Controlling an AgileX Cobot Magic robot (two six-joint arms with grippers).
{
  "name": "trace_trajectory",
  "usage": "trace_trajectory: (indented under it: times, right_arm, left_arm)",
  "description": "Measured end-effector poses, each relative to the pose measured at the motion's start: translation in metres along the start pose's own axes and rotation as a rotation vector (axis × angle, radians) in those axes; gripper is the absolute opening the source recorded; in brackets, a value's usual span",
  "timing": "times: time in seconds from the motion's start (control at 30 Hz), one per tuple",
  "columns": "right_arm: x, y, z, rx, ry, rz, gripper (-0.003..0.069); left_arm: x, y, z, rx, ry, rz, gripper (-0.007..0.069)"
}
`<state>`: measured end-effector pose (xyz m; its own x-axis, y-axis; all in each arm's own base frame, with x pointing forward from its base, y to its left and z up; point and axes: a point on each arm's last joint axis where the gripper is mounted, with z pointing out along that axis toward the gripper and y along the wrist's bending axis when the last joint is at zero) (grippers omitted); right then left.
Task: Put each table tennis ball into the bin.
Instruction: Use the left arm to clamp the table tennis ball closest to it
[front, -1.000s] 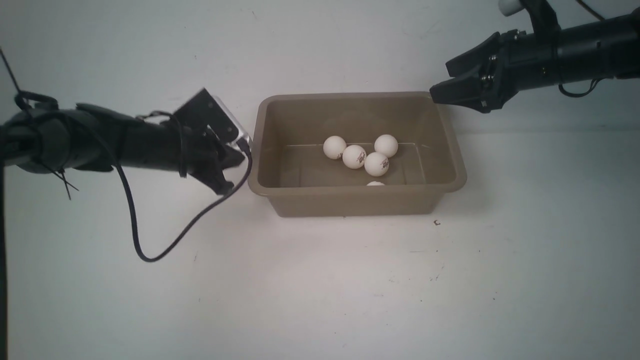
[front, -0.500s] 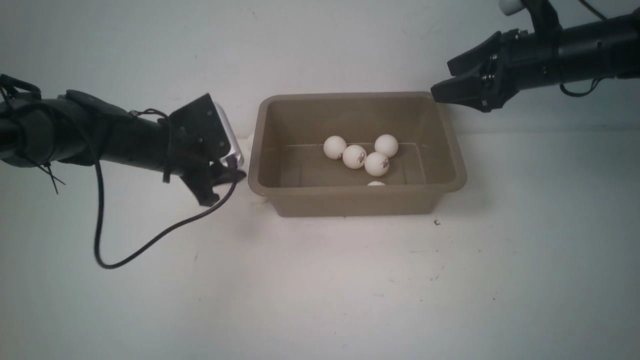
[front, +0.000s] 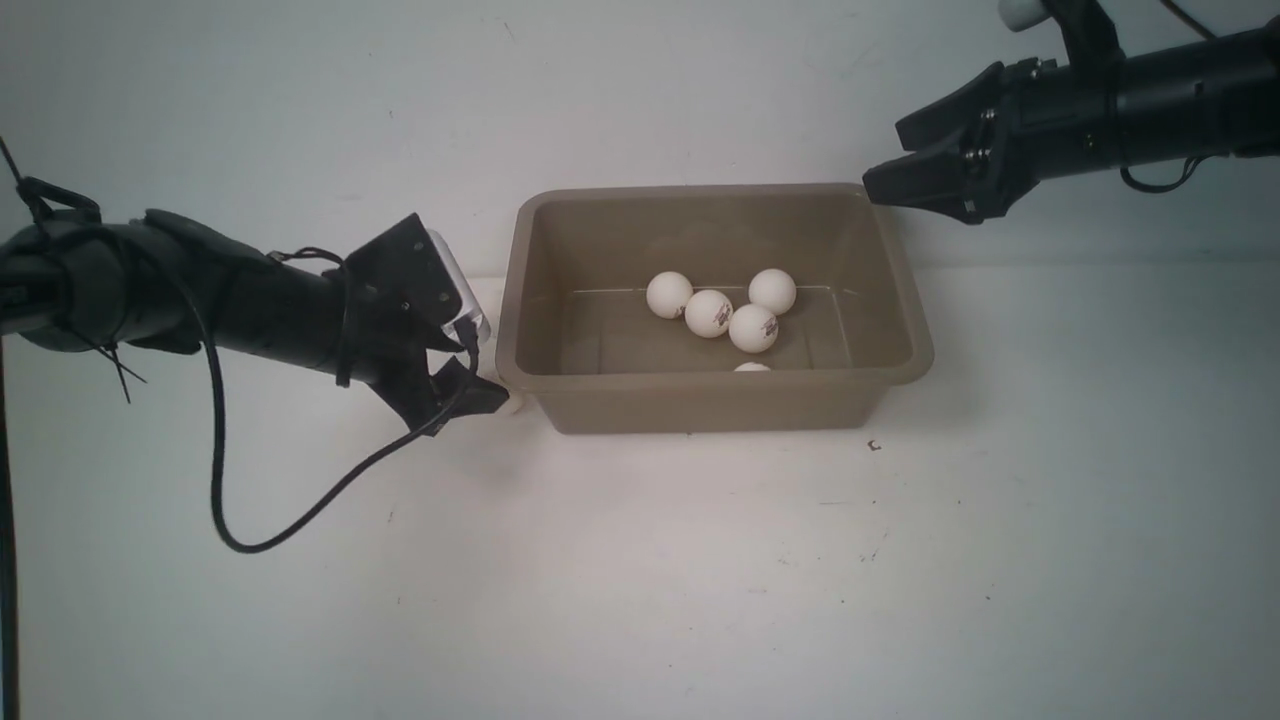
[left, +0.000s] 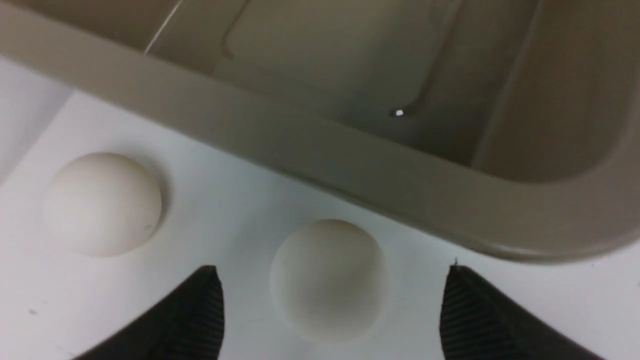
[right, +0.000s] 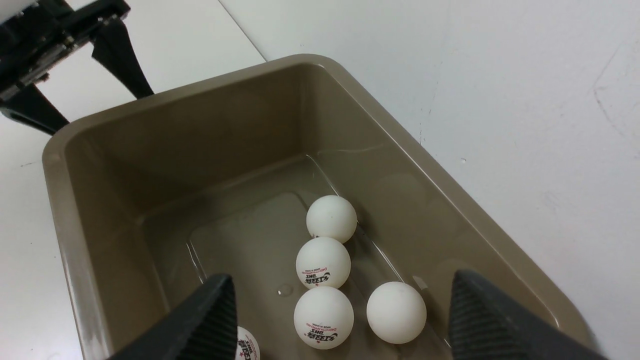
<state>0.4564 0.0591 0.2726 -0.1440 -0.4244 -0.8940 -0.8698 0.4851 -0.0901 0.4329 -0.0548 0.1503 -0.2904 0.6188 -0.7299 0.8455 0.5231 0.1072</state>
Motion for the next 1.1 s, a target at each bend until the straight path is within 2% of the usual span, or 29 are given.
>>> trace_trajectory:
  times: [0.2,0.47,0.57,0.63,0.87,1.1]
  right_arm:
    - [0.0,0.0,0.0,0.0,0.0,-0.002,0.0514]
    - [0.0,-0.001,0.0,0.007,0.002,-0.002,0.0514]
    - [0.0,-0.001,0.0,0.007,0.002,-0.004,0.0514]
    - [0.0,-0.001,0.0,0.007,0.001,-0.004,0.0514]
    - [0.0,-0.001,0.0,0.012,0.001,-0.006,0.0514]
    - [0.0,-0.001,0.0,0.016,0.002,-0.006,0.0514]
  left_arm:
    - [0.007,0.005,0.012,-0.062,0.001,-0.132,0.051]
    - [0.004,-0.008,0.033,-0.055,0.026,-0.151,0.0505]
    - [0.003,-0.009,0.034,-0.054,0.025,-0.169,0.0439]
    - [0.003,-0.007,0.034,-0.074,0.031,-0.174,0.0326]
    - [0.0,-0.008,0.028,-0.075,0.059,-0.111,0.0335]
    - [-0.019,0.001,-0.016,-0.131,0.075,-0.036,0.0335]
